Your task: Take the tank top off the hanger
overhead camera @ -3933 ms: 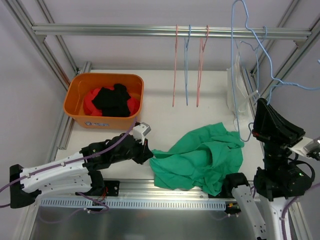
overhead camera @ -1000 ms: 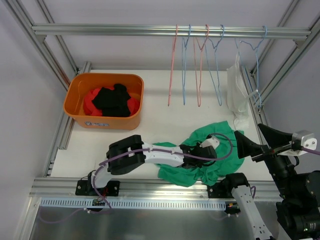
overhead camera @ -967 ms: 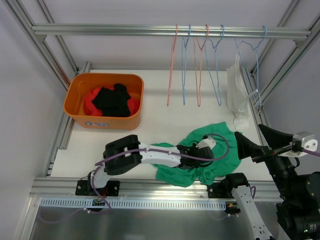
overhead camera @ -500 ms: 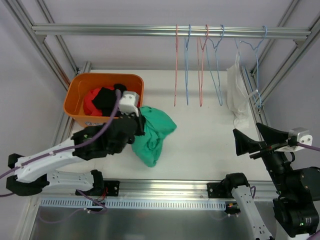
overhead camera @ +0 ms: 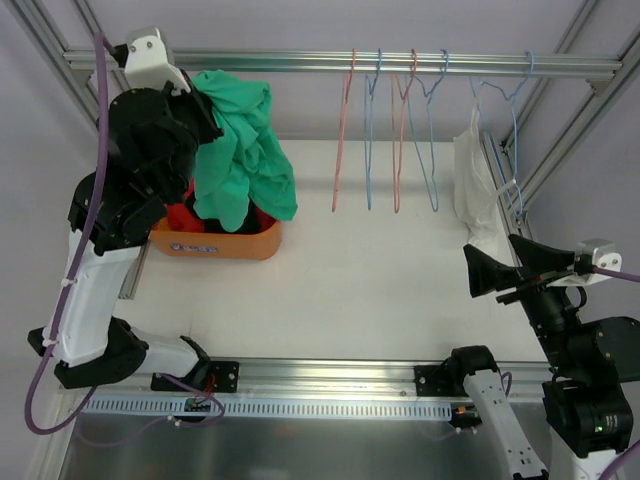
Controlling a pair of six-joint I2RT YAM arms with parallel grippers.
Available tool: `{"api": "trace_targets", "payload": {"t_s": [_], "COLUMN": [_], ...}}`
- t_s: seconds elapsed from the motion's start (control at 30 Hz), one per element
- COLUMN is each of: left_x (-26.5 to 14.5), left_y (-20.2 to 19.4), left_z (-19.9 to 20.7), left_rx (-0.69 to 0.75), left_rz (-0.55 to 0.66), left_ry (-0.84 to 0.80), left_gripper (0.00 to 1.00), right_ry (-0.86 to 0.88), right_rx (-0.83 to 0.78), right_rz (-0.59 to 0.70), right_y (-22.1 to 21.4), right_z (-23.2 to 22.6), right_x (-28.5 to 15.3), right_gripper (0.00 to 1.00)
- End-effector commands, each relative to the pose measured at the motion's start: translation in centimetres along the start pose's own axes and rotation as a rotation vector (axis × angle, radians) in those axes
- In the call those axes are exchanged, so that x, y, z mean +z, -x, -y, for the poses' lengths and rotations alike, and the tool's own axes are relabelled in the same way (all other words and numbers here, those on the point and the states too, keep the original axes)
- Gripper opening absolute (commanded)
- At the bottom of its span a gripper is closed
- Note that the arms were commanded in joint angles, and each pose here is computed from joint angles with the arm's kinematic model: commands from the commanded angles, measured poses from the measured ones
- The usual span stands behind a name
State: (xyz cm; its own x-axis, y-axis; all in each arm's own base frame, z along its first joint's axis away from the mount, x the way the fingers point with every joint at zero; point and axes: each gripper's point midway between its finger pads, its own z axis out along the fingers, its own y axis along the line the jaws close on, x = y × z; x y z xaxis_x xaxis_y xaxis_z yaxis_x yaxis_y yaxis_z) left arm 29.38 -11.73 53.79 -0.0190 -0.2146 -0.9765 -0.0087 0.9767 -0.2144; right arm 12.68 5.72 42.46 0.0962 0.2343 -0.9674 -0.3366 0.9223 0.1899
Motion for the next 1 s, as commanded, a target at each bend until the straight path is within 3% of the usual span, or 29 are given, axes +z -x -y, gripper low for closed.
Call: {"api": "trace_targets", "payload": {"t_s": [0.0,0.13,0.17,0.27,0.37,0.53,0.57,0.7,0.73,0.77,0.8,0.83,0.9,0.97], "left_x": [2.3,6.4,7.6,8.8,9.8,10.0,10.3,12.1,12.0,11.4,11.1,10.7,10.3,10.1], "left_y": [2.6,0.5,-2.3,-5.2,-11.7,-19.1,-21.6,-24.9,-25.0,-24.8,-24.6,-24.2,-22.1,-18.8], "left_z": [-1.4,-4.8,-5.8,-9.5,-13.9,-20.8,-22.6,-23.3,-23.1,-22.8,-22.6,-22.4,-21.0,-19.3], "left_rx": [0.048,-0.051,-0.059,-0.161,-0.258,-0.413,-0.433,-0.459,-0.468,-0.475,-0.482,-0.483,-0.48,-0.431], "left_rz": [0.051,-0.01,-0.075,-0.133,-0.252,-0.299,-0.355,-0.481,-0.484,-0.48,-0.474,-0.465,-0.436,-0.4], "left_ry": [0.028,0.09,0.118,0.205,0.339,0.59,0.635,0.594,0.586,0.574,0.564,0.555,0.477,0.365], "left_gripper": [0.0,0.0,0.0,0.0,0.0,0.0,0.0,0.0,0.09,0.24,0.41,0.71,0.98,0.99], "right_ry": [-0.005,0.005,0.005,0.001,0.004,0.041,0.047,0.06,0.045,0.022,-0.022,-0.046,-0.09,-0.13], "right_rx": [0.015,0.018,0.018,0.013,0.012,0.026,0.03,0.03,0.023,0.011,-0.002,-0.01,-0.046,-0.052], "right_rz": [0.025,0.015,0.01,0.014,0.011,-0.051,-0.078,-0.179,-0.179,-0.196,-0.197,-0.231,-0.264,-0.318], "right_y": [0.9,0.4,0.1,-0.1,-0.5,-2.1,-2.7,-4.5,-4.2,-4.5,-4.3,-4.5,-4.0,-3.9], "right_z": [0.1,0.0,0.1,0.2,0.2,-0.2,-0.2,-0.2,0.1,0.5,1.3,1.9,2.7,3.5], "right_x": [1.2,1.4,1.5,1.2,1.1,2.1,2.3,3.1,3.1,3.1,3.2,3.9,4.3,5.6], "right_gripper": [0.99,1.0,0.99,1.0,0.99,1.0,1.0,0.99,0.99,0.99,0.99,0.99,0.99,0.99]}}
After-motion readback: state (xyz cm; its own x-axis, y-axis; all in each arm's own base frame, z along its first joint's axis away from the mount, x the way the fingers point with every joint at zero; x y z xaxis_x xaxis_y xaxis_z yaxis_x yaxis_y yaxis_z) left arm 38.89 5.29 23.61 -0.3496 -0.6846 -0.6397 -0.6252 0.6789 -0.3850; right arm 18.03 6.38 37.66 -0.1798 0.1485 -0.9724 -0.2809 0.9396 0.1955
